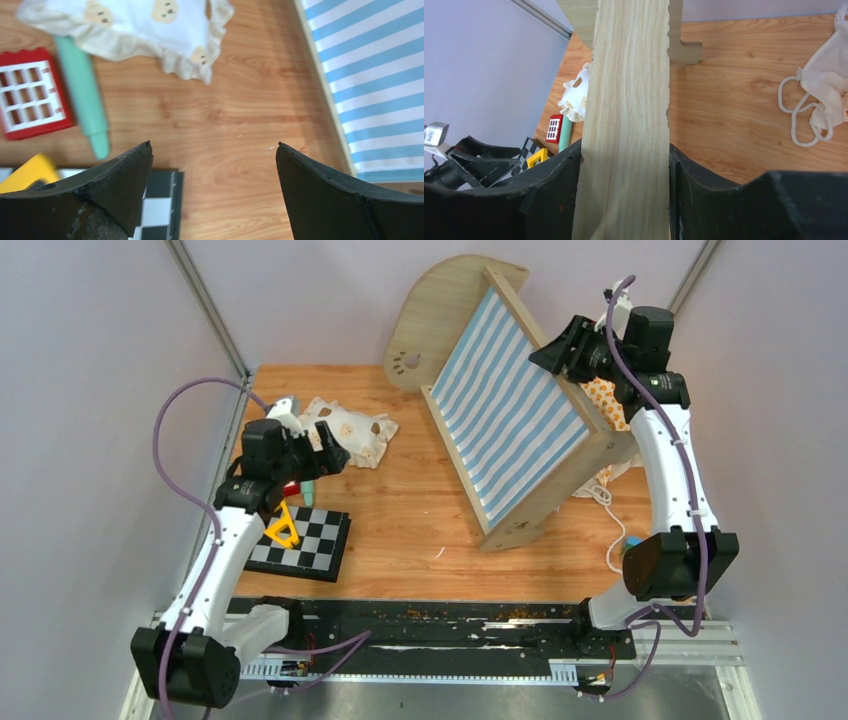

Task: Set up the pet bed
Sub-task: Adjust the bed frame at the center of the board.

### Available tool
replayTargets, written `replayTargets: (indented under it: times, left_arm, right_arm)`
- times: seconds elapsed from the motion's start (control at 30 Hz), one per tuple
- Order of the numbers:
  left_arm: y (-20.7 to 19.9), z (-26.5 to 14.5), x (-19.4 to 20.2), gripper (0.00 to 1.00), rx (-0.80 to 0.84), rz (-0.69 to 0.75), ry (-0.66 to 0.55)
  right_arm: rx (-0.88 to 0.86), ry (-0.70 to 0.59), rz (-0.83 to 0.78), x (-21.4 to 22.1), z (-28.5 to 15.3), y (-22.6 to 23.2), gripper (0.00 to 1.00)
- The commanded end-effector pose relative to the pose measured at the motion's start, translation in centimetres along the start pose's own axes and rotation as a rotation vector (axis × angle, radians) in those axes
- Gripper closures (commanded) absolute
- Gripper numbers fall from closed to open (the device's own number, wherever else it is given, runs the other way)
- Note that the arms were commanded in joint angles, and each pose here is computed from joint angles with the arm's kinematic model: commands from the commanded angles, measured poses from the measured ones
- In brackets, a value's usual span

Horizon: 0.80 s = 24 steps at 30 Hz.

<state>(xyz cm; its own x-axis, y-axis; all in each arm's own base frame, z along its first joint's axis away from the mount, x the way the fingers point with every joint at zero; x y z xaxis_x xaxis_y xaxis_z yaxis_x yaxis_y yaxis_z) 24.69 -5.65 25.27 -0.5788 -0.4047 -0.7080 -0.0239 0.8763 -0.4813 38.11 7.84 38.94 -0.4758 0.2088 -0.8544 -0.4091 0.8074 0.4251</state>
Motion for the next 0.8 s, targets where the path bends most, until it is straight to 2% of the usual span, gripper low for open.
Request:
replayTargets:
  times: [0.0,0.13,0.33,0.5,0.6,0.77]
  left_arm:
    - [-4.9,2.7,-1.7,0.0,0.187,-0.05,-0.061]
    - [-9.9,6.4,0.1,0.01,0.264,-0.028,-0.019]
    - [-14.3,13.6,3.4,0.17,0.329,-0.179,0.052]
    - [-17.5,18.1,5.7,0.24,0.355,-0.209,0.11]
    - [-18.2,19.9,6.9,0.28,0.359,-0.236,0.129]
    - [-18.1,21.5,8.0,0.44,0.346,-0.275,0.147]
  right_arm:
    - [-0.083,0.157,0.111,4.9,2.3,-2.0,1.0]
    - [-0.048,0.166,0.148,6.2,2.2,-4.0,1.0]
    - [-0.029,0.192,0.185,7.8,2.3,-5.1,1.0]
    - [-0.021,0.204,0.194,8.3,2.5,-5.5,1.0]
    - [-0.014,0.208,0.193,8.5,2.5,-5.6,1.0]
    - [-0.007,0.214,0.195,9.0,2.4,-5.8,1.0]
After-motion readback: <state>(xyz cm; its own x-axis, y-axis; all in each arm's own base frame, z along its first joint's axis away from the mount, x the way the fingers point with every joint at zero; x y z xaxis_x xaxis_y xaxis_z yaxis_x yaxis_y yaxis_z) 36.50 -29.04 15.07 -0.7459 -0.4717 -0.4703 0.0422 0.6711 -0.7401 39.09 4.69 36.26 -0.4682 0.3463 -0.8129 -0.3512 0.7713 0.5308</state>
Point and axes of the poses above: each gripper's point midway between its finger pads, its own z axis out along the fingers, its own y axis along the line the jaws close on, x = y × z, the point moved 7 cm from there along -z, back along the fingers, and after that the axes turned 8 degrees about -z, right-handed, at the moved point
